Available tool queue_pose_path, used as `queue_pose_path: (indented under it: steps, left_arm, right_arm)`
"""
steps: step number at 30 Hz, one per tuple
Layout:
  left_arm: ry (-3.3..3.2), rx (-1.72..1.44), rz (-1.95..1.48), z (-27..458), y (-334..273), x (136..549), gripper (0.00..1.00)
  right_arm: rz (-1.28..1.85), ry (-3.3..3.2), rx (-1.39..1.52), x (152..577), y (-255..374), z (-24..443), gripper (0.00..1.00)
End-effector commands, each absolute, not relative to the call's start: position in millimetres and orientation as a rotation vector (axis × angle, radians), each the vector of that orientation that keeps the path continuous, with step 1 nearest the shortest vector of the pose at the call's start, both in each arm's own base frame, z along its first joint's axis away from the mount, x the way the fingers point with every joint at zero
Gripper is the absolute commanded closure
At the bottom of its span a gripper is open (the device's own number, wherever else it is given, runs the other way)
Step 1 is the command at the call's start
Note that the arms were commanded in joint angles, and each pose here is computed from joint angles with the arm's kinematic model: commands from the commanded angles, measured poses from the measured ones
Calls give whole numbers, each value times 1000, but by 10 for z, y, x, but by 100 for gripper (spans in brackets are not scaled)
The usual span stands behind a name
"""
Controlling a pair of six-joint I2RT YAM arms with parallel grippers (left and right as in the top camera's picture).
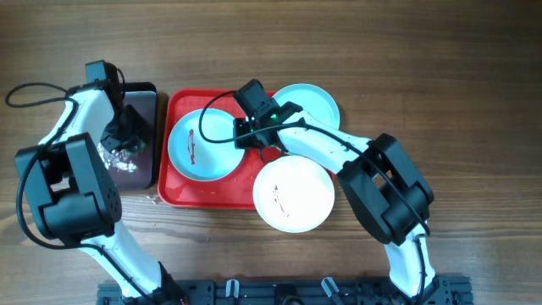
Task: Clean dirty plates on tray and stack at the side
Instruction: 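Grasp the green sponge with left gripper, pinch plate rim with right, then carry the sponge with the left gripper onto the held plate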
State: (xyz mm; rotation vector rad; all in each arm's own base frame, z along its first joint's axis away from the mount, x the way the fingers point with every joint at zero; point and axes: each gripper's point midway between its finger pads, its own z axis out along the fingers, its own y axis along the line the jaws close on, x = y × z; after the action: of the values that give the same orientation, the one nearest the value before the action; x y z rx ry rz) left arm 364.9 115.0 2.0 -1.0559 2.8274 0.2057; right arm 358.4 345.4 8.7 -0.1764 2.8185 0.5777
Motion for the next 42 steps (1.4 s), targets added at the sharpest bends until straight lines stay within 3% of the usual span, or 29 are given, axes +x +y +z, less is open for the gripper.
queue_pose_path:
  steps: [1,2,3,9,18,24,32,42]
  left_arm:
    - [2842,-1053,190,-61,1123,3630,87]
    - [2840,-1053,189,-55,1123,3632,96]
    - [2839,-1052,189,-51,1124,3637,96]
    - [2811,-1044,183,162,1138,3691,96]
    - [2699,-990,156,1017,1134,3677,96]
    - [2683,-954,135,1295,1074,3548,96]
    - [2834,-597,-350,1151,331,3562,96]
    - [2968,-393,-250,528,-173,3271,96]
  right_arm:
    - [563,2844,-181,3553,3480,-23,96]
    - [563,2844,-181,3553,3480,-23,96]
    - [563,2844,-181,3553,3480,-23,96]
    - [564,2844,-180,3554,3481,-21,96]
    - [569,2840,-222,3545,3490,-17,96]
    - [603,2837,-257,3547,3502,11,96]
    - [679,2847,-285,3544,3505,37,96]
    - [747,2850,-304,3562,3488,65,96]
